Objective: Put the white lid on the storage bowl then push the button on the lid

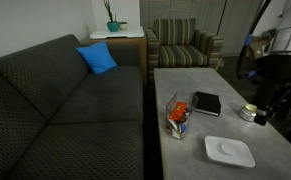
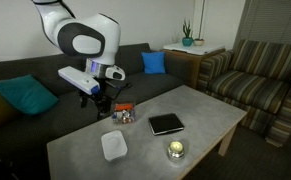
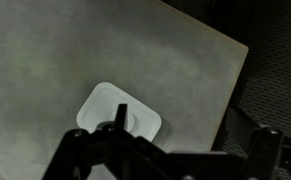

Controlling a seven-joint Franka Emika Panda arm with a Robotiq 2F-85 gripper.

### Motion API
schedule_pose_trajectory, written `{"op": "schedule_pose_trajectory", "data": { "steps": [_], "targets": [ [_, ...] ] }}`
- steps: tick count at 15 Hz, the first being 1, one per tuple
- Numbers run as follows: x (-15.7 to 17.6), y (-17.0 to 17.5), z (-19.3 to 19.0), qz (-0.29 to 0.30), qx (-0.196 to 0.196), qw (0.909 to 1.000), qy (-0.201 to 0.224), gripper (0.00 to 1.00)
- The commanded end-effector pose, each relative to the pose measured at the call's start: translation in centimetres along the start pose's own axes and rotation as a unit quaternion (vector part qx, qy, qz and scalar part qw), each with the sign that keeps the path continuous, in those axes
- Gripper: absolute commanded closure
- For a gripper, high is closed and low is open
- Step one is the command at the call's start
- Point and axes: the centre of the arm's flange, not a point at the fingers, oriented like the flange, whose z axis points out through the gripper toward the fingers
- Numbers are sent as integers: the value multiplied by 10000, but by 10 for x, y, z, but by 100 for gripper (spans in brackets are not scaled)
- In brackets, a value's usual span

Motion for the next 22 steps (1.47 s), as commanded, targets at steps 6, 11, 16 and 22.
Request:
{"op": "schedule_pose_trajectory", "data": {
  "steps": [6,11,16,22],
  "targets": [
    [-1,-10,7,-241,-289,9993,25,0],
    [8,-14,18,-223,-546,9983,3,0],
    [23,-9,37,-342,-817,9960,78,0],
    [52,7,65,-365,-873,9949,361,0]
  ]
}}
